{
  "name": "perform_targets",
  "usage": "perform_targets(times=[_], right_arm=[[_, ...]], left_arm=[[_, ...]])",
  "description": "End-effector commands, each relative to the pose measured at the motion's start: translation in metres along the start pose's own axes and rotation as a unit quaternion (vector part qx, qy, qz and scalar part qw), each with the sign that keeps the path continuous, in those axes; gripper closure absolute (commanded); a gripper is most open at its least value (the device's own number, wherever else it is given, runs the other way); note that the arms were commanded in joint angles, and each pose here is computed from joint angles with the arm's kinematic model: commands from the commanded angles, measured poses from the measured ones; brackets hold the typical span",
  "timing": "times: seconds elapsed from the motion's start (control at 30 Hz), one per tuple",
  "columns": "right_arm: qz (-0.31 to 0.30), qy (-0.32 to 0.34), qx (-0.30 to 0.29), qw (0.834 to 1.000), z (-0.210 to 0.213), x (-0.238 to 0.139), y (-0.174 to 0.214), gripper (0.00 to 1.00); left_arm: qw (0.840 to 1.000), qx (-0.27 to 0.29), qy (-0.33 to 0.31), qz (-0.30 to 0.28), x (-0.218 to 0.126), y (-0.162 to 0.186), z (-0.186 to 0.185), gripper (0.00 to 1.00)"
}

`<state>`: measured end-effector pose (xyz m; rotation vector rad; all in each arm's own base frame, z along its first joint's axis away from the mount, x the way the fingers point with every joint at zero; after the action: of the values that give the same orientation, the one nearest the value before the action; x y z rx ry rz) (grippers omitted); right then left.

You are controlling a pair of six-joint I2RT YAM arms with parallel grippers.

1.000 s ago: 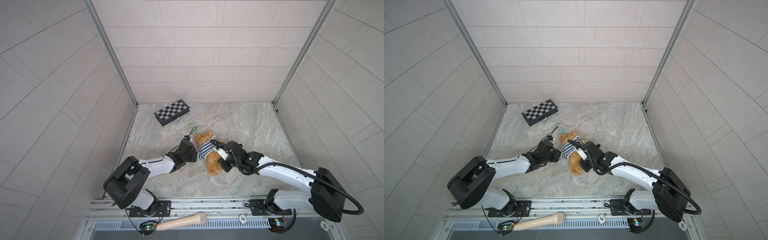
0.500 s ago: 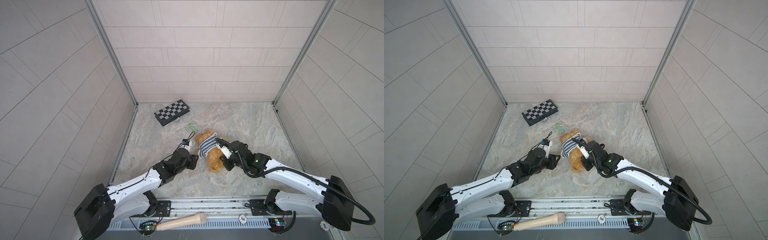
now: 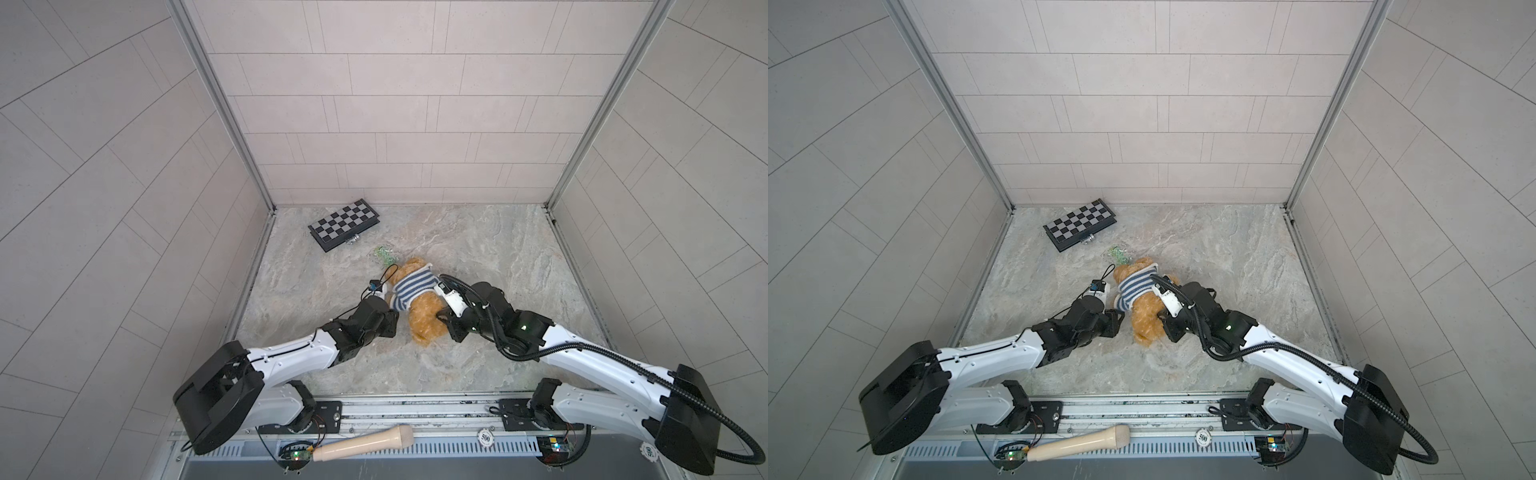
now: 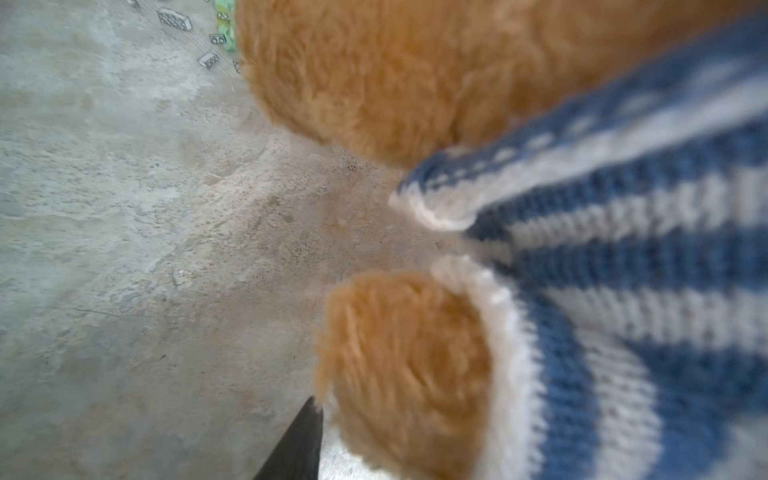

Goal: Dress the teddy bear

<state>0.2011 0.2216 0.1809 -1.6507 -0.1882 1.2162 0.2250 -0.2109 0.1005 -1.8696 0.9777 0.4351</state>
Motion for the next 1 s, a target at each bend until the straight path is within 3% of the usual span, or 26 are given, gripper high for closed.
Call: perform_targets(times=[0.0, 0.27, 0.5, 0.63, 0.83, 0.97], right_arm=[[-0.037, -0.010, -0.002, 0.999, 0.001, -0.008, -0.013, 1.00], [-0.034, -0.003, 0.006, 0.999, -0.008, -0.009, -0.009, 1.00], [-0.034, 0.007, 0.013, 0.999, -0.015, -0.009, -0.008, 1.00], [-0.041, 0.018, 0.021, 0.999, -0.022, -0.012, -0.011, 1.00], [-0.049, 0.011, 0.042, 0.998, -0.031, -0.006, -0.021, 1.00], [-0.064, -0.008, 0.059, 0.996, -0.033, -0.002, -0.028, 1.00]], left_arm=[[0.999, -0.015, 0.003, -0.032, -0.004, -0.016, -0.007, 0.57], [0.998, -0.020, -0.032, -0.042, -0.014, -0.021, 0.018, 0.58], [0.999, 0.001, -0.010, -0.045, -0.030, -0.027, 0.006, 0.56], [0.998, 0.047, 0.007, -0.039, -0.047, -0.023, -0.015, 0.52], [0.981, 0.121, 0.146, -0.030, -0.070, 0.000, -0.072, 0.41], [0.973, 0.137, 0.184, -0.017, -0.065, 0.018, -0.094, 0.34]])
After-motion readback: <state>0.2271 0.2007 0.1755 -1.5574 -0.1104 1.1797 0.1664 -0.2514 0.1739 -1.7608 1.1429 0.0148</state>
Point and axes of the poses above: each gripper's point midway between its finger pads, its own x axis out along the fingers, its own z axis along the line the jaws close on, y = z × x, the point moved 4 cm from there along -x, back along the fingers, and after that the axes turned 10 degrees about -x, right-handed, at the moved point
